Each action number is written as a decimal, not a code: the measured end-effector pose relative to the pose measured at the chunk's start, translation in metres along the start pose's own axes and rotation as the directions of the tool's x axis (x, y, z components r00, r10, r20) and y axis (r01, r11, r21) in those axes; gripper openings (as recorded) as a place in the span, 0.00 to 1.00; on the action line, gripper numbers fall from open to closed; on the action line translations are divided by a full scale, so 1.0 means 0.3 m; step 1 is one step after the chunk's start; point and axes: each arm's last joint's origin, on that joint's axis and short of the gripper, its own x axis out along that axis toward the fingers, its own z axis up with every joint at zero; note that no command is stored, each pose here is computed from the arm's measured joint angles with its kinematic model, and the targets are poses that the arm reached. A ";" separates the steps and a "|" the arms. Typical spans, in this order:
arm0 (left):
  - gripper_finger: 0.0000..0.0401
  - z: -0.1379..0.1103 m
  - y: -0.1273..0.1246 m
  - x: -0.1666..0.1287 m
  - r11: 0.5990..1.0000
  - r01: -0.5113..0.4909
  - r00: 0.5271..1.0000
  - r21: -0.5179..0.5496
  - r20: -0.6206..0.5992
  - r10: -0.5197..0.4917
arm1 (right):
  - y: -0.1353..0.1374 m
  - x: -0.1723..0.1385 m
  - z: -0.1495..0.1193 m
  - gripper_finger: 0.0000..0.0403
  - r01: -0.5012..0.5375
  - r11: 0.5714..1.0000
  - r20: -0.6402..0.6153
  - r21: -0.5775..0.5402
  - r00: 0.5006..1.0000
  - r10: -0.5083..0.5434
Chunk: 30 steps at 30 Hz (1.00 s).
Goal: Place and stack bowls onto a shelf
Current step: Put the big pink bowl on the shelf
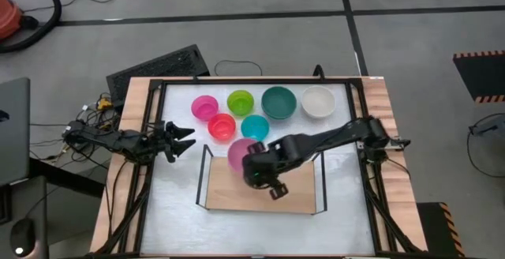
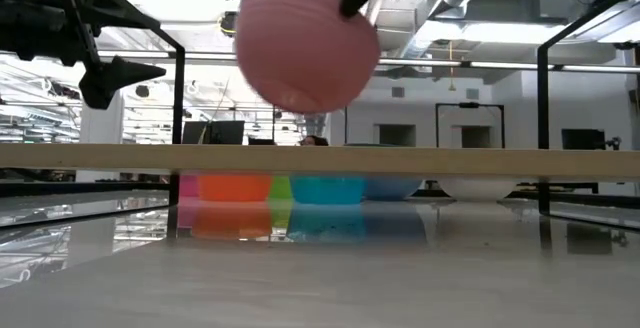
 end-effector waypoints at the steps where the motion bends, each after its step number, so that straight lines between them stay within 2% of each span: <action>1: 0.79 -0.001 0.001 0.000 1.000 -0.002 1.000 0.002 -0.002 0.002 | -0.001 0.015 0.012 0.06 -0.017 1.000 0.003 -0.002 1.000 0.017; 9: 0.79 0.000 0.002 0.000 1.000 -0.015 1.000 0.003 0.005 0.015 | -0.012 0.124 0.068 0.06 -0.056 0.996 -0.008 -0.068 0.998 0.055; 15: 0.79 -0.004 0.005 0.000 0.999 -0.028 1.000 0.015 -0.001 0.028 | -0.018 0.150 0.087 0.06 -0.081 0.989 0.002 -0.123 0.997 0.082; 25: 0.79 -0.004 0.008 0.000 0.999 -0.050 0.999 0.019 0.007 0.050 | -0.056 0.149 0.087 0.06 -0.089 0.991 0.033 -0.098 0.995 0.093; 30: 0.79 -0.004 0.008 0.000 0.999 -0.050 0.999 0.019 0.007 0.050 | -0.053 0.166 0.078 0.11 -0.094 0.991 0.021 -0.092 0.995 0.096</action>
